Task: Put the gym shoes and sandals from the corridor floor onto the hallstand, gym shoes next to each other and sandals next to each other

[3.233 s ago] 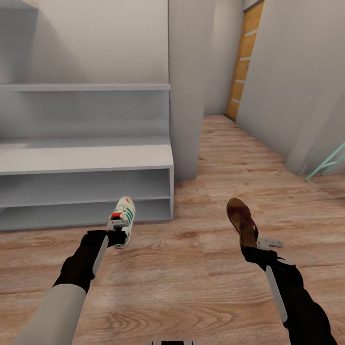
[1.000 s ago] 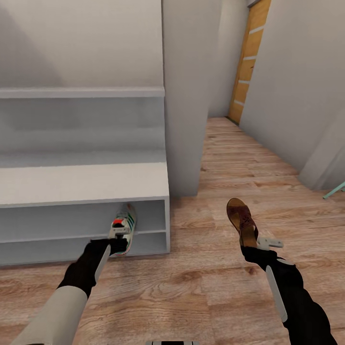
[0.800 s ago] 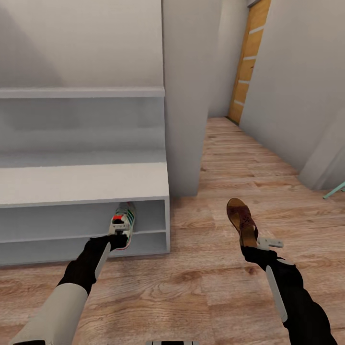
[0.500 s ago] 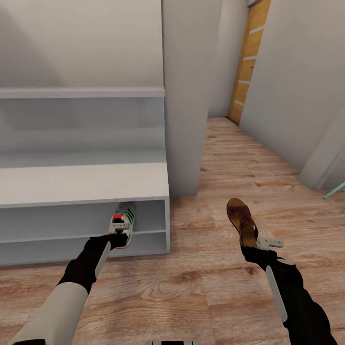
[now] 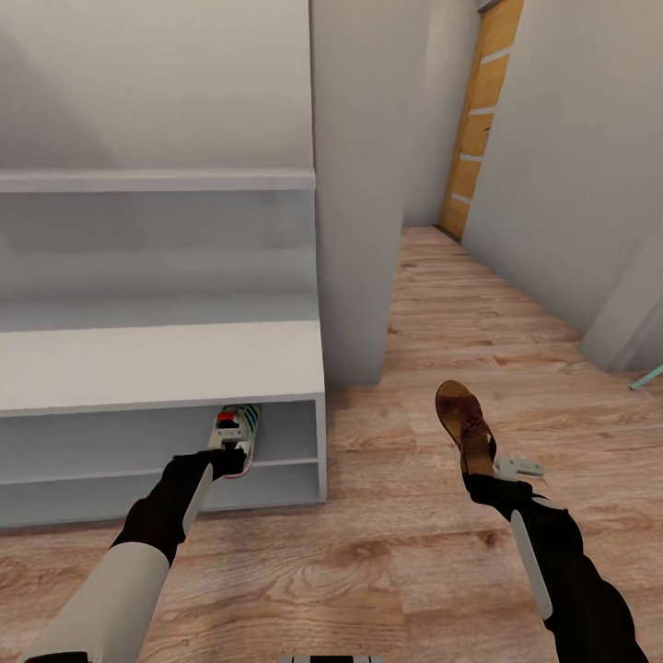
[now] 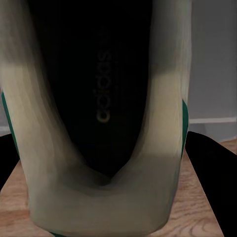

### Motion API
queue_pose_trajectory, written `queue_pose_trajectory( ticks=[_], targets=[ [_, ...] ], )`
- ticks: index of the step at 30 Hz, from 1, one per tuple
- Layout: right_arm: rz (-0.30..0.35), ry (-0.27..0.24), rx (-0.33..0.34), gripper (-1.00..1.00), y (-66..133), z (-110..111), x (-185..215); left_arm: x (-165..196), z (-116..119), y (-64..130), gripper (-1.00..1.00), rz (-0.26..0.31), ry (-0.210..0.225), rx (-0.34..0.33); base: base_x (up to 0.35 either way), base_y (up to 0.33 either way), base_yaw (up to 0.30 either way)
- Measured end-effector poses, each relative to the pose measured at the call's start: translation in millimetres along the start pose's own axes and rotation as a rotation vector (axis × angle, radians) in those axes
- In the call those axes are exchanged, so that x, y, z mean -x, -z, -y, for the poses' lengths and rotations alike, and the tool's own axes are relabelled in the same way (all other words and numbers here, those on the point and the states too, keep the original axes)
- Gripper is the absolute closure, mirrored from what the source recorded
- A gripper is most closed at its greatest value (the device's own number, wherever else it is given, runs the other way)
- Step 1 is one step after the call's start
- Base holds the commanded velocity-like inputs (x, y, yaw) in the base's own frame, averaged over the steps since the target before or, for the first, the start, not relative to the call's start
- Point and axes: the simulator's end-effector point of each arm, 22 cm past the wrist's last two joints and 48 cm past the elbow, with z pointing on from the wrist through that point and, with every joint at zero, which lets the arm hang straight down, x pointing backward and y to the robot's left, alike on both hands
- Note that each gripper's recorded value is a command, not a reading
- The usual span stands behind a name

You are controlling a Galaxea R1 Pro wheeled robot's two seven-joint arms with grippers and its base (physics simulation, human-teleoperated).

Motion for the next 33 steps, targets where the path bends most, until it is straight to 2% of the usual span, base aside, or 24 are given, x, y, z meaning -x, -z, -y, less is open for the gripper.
queue_pose_trajectory(
  ticks=[6, 13, 24, 33],
  targets=[
    [0.000, 0.000, 0.000, 1.00, 0.0, 0.0, 0.1, -0.1, 0.1, 0.1, 1.00, 0.000, 0.001, -0.001, 0.020, 0.000, 0.000],
    [0.000, 0.000, 0.000, 1.00, 0.1, 0.0, 0.3, 1.4, 0.4, 0.5, 1.00, 0.003, 0.001, -0.001, 0.169, 0.000, 0.000],
    [0.000, 0.000, 0.000, 1.00, 0.0, 0.0, 0.2, 1.9, 1.4, 0.5, 1.00, 0.004, 0.001, -0.002, 0.022, 0.000, 0.000],
    [0.001, 0.000, 0.000, 1.00, 0.0, -0.1, 0.3, 1.9, 2.2, 0.6, 1.00, 0.004, 0.002, -0.003, 0.144, 0.000, 0.000]
  ],
)
